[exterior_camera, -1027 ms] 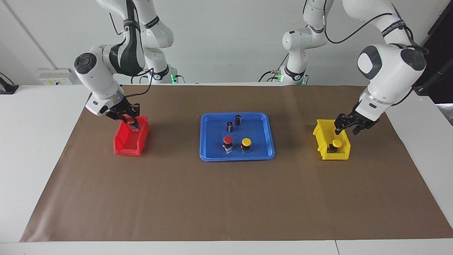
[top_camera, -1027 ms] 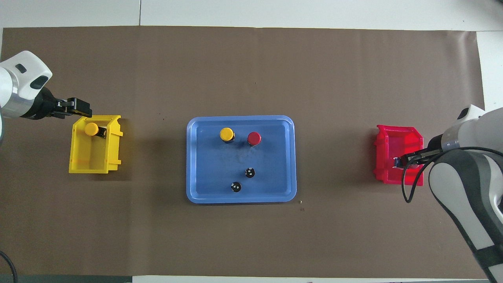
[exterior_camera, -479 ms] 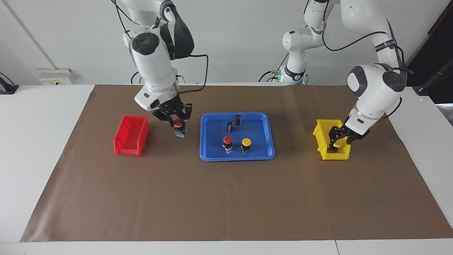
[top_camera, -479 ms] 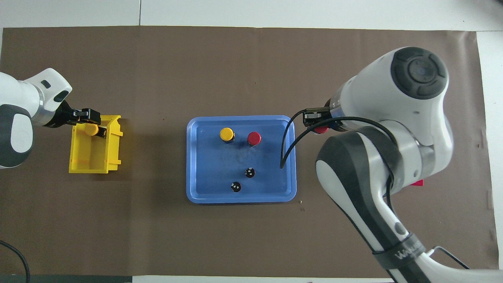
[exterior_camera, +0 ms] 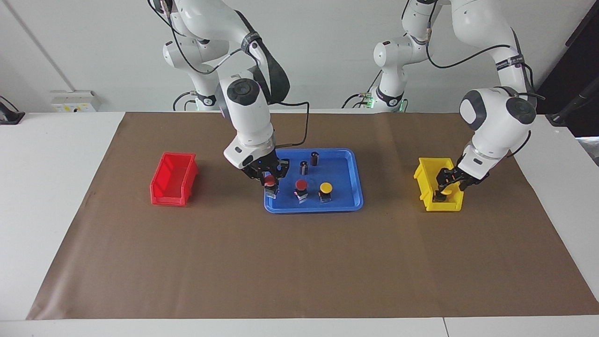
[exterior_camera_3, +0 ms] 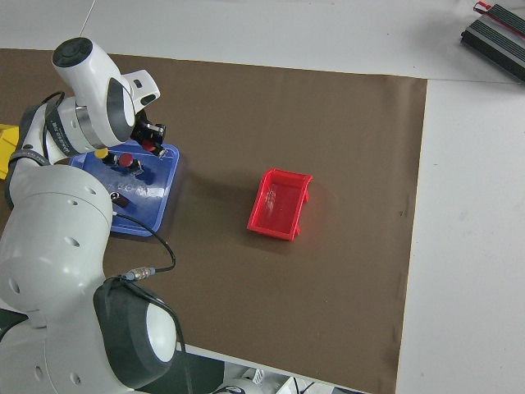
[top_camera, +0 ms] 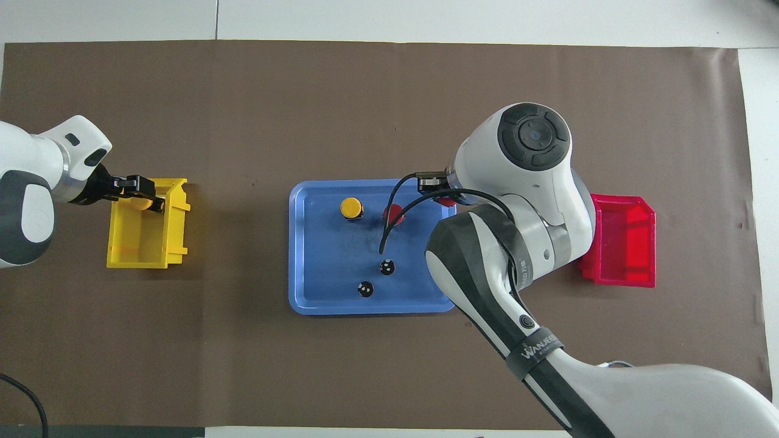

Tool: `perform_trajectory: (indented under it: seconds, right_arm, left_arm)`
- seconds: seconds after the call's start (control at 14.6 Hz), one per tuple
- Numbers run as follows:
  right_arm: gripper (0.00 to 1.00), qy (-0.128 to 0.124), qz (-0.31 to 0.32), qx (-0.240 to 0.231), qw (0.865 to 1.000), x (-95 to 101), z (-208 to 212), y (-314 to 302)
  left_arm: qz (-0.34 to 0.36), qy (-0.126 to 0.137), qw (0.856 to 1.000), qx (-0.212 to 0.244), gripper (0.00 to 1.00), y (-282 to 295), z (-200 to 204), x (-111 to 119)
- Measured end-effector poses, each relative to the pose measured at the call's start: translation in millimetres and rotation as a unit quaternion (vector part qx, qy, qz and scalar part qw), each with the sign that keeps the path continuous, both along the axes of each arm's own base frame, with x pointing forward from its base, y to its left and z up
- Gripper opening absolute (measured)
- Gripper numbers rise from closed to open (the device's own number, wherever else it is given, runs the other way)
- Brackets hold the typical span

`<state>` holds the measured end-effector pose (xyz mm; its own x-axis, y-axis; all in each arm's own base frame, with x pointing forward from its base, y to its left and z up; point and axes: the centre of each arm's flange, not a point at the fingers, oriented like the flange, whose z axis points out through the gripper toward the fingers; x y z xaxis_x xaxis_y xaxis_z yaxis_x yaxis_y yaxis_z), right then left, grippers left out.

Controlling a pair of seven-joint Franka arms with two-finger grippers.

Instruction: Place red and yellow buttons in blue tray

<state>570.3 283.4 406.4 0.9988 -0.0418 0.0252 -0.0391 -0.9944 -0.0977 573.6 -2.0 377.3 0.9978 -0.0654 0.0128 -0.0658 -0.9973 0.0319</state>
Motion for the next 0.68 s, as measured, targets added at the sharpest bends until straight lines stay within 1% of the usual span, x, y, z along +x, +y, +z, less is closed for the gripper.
perform_trajectory:
  seconds: [0.27, 0.48, 0.55, 0.62, 0.68]
  right_arm:
    - [0.42, 0.006, 0.006, -0.003, 1.0, -7.9, -25.1, 8.6]
    - [0.42, 0.01, 0.006, -0.006, 1.0, -12.3, -34.9, 7.9]
    - [0.42, 0.007, 0.009, -0.005, 1.0, -14.7, -37.8, 11.1]
    - [0.42, 0.005, 0.012, -0.004, 1.0, -17.3, -41.0, 14.4]
    - [0.42, 0.005, 0.014, -0.004, 1.0, -19.6, -44.6, 16.8]
  left_arm:
    - [0.001, 0.001, 1.0, 0.0, 0.74, 1.1, -7.5, -2.0]
    - [0.0, 0.0, 1.0, 0.0, 0.73, -0.9, -7.3, -1.9]
    - [0.0, 0.0, 1.0, 0.0, 0.69, -1.6, -7.4, -1.9]
    - [0.0, 0.0, 1.0, -0.001, 0.69, -2.2, -7.5, -1.9]
    - [0.002, 0.0, 1.0, -0.001, 0.65, -2.9, -7.6, -1.9]
